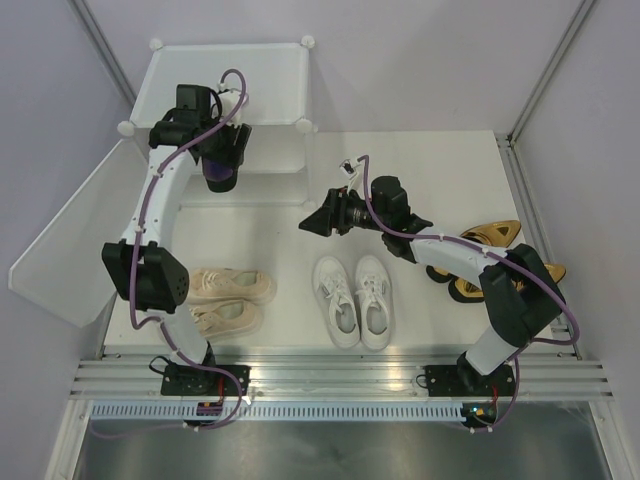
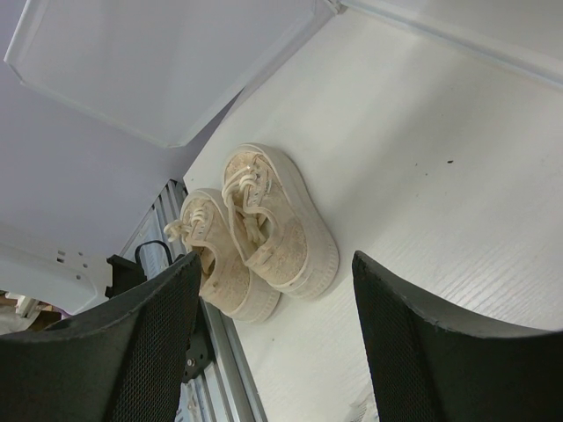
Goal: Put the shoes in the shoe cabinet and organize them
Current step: Place the shoe in the shoe cabinet.
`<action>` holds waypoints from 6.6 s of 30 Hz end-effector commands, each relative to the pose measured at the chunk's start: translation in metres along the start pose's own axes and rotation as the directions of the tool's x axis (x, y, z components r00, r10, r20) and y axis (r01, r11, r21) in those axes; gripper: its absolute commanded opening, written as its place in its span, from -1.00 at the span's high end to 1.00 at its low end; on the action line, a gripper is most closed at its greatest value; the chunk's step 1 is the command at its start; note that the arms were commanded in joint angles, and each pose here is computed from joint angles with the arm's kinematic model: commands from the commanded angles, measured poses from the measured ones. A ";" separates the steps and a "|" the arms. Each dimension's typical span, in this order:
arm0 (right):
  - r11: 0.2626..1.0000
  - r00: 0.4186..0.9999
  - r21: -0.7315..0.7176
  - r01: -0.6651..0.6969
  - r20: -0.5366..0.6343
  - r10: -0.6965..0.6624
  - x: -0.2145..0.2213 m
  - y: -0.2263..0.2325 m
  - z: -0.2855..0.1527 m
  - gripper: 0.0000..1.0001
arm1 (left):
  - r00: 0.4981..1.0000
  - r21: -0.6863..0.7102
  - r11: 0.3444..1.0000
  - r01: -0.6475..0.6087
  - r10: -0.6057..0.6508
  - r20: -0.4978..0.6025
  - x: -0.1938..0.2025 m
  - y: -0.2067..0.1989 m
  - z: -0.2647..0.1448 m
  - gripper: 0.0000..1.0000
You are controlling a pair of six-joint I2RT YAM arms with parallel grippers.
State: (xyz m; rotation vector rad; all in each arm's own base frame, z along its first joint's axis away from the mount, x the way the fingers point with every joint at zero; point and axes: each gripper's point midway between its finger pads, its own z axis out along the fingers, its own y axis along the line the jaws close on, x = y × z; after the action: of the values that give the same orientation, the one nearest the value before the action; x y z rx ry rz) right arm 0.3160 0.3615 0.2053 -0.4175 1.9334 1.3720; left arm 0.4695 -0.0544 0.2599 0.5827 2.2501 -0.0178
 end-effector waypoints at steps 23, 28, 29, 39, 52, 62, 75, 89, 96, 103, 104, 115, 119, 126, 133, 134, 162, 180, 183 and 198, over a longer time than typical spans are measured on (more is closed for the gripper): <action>0.998 0.997 -0.028 0.064 0.043 -0.063 -0.014 0.011 -0.005 -0.48 | 0.879 -0.049 0.964 0.261 -0.216 0.425 -0.049 0.009 -0.075 -0.62; 0.997 0.997 -0.031 0.067 0.044 -0.066 -0.014 0.013 -0.007 -0.48 | 0.822 -0.018 0.916 0.401 -0.350 0.450 -0.014 -0.005 -0.080 -0.73; 0.997 0.997 -0.030 0.065 0.043 -0.063 -0.012 0.013 -0.008 -0.48 | 0.815 -0.020 0.906 0.422 -0.370 0.447 -0.008 -0.006 -0.080 -0.75; 0.996 0.994 -0.028 0.086 0.073 -0.083 -0.017 0.021 -0.019 -0.48 | 0.820 -0.088 0.860 0.503 -0.442 0.365 0.052 -0.011 -0.048 -0.77; 0.990 0.986 0.011 0.137 0.090 -0.138 -0.024 0.025 -0.030 -0.49 | 0.832 -0.121 0.859 0.497 -0.432 0.349 0.040 0.007 -0.008 -0.45; 0.990 0.986 0.010 0.140 0.088 -0.140 -0.025 0.025 -0.029 -0.50 | 0.844 -0.200 0.862 0.465 -0.364 0.393 0.022 0.030 -0.014 -0.38; 0.989 0.986 0.014 0.146 0.083 -0.146 -0.023 0.022 -0.028 -0.50 | 0.853 -0.220 0.864 0.453 -0.348 0.389 0.015 0.046 -0.002 -0.36; 0.991 0.989 0.017 0.134 0.065 -0.135 -0.019 0.016 -0.024 -0.51 | 0.820 -0.157 0.846 0.510 -0.423 0.386 0.032 0.033 0.016 -0.82; 0.990 0.988 0.022 0.139 0.064 -0.140 -0.018 0.015 -0.023 -0.51 | 0.810 -0.151 0.837 0.527 -0.440 0.387 0.037 0.034 0.026 -0.83; 0.990 0.988 0.026 0.140 0.059 -0.141 -0.017 0.013 -0.022 -0.51 | 0.805 -0.141 0.835 0.532 -0.447 0.391 0.042 0.035 0.040 -0.77; 0.990 0.988 0.029 0.139 0.060 -0.141 -0.017 0.013 -0.022 -0.51 | 0.805 -0.142 0.833 0.534 -0.450 0.385 0.045 0.035 0.043 -0.76; 0.989 0.989 0.044 0.141 0.049 -0.143 -0.015 0.007 -0.020 -0.51 | 0.805 -0.130 0.852 0.507 -0.414 0.425 0.033 0.039 0.048 -0.06; 0.988 0.988 0.050 0.144 0.048 -0.147 -0.016 0.006 -0.020 -0.52 | 0.805 -0.136 0.862 0.489 -0.386 0.451 0.025 0.044 0.046 0.31; 0.987 0.987 0.059 0.149 0.044 -0.152 -0.016 0.004 -0.019 -0.52 | 0.815 -0.164 0.888 0.430 -0.304 0.493 0.008 0.053 0.041 0.44; 0.987 0.988 0.065 0.147 0.034 -0.149 -0.013 0.000 -0.017 -0.52 | 0.824 -0.187 0.898 0.399 -0.261 0.503 0.001 0.062 0.045 0.70; 0.987 0.988 0.066 0.147 0.032 -0.149 -0.012 -0.001 -0.017 -0.52 | 0.824 -0.190 0.895 0.405 -0.267 0.499 0.004 0.065 0.048 0.71; 0.988 0.991 0.072 0.135 0.011 -0.136 -0.008 -0.008 -0.011 -0.52 | 0.807 -0.275 0.823 0.497 -0.322 0.495 0.036 0.099 0.047 0.95; 0.988 0.991 0.073 0.136 0.007 -0.137 -0.006 -0.010 -0.010 -0.52 | 0.807 -0.332 0.775 0.538 -0.358 0.471 0.058 0.111 0.052 0.70; 0.988 0.990 0.074 0.136 0.009 -0.137 -0.007 -0.009 -0.010 -0.53 | 0.805 -0.332 0.771 0.543 -0.366 0.467 0.060 0.110 0.053 0.46; 0.988 0.991 0.070 0.137 0.007 -0.137 -0.007 -0.008 -0.011 -0.53 | 0.791 -0.352 0.741 0.573 -0.387 0.473 0.065 0.112 0.043 -0.60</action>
State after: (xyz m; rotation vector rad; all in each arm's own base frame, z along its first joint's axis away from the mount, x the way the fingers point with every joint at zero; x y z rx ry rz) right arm 0.3127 0.3438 0.1899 -0.4742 1.9645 1.2265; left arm 0.5158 0.0154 0.1998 -0.1031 1.8927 -0.0010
